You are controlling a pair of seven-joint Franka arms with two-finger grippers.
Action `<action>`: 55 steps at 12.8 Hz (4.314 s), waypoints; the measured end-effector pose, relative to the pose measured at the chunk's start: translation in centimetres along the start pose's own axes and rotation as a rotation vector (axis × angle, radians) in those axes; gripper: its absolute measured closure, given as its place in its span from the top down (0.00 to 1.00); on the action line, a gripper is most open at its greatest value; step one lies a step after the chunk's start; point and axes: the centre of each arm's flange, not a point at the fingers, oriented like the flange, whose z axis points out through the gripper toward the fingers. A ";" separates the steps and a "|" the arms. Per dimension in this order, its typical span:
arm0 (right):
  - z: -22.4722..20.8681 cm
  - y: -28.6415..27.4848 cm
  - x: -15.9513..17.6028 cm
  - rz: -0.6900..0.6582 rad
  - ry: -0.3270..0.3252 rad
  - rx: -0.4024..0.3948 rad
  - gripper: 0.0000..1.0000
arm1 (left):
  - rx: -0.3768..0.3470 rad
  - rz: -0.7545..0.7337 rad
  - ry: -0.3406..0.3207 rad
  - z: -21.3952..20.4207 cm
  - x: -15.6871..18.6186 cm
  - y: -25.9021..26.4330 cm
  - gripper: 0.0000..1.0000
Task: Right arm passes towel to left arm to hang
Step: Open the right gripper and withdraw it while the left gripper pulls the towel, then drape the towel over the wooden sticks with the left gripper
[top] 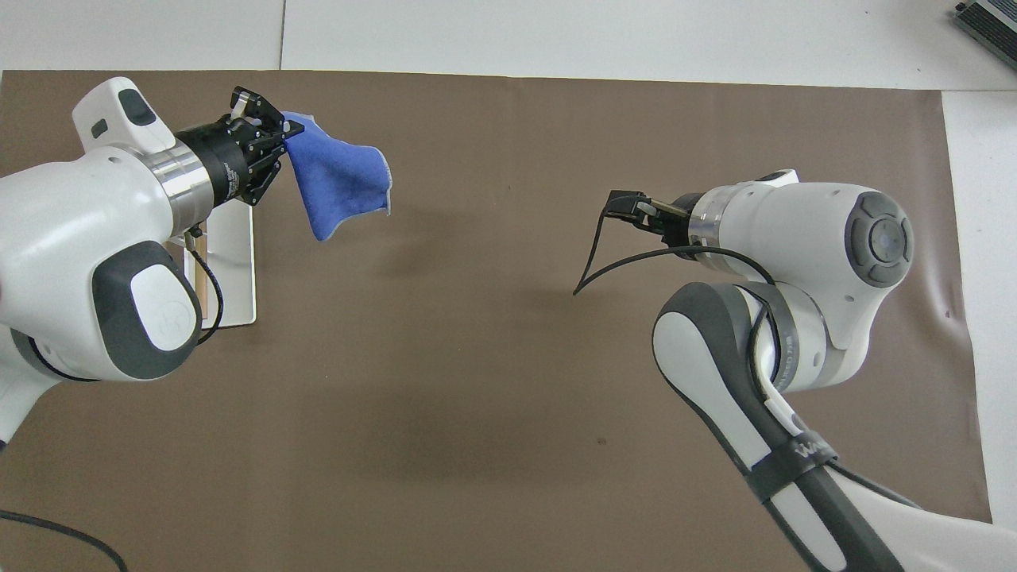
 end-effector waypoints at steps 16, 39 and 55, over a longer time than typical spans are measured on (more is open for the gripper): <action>-16.0 14.2 -0.8 -0.028 -0.220 -0.034 1.00 | 0.072 -0.080 0.108 -1.0 9.4 -6.5 0.02; -15.9 14.6 -1.9 -0.006 -0.237 -0.033 1.00 | 0.116 -0.059 0.118 -0.2 4.7 -12.7 0.02; -15.9 14.6 -1.9 -0.007 -0.237 -0.033 1.00 | 0.145 0.075 0.107 0.1 5.4 -13.9 0.29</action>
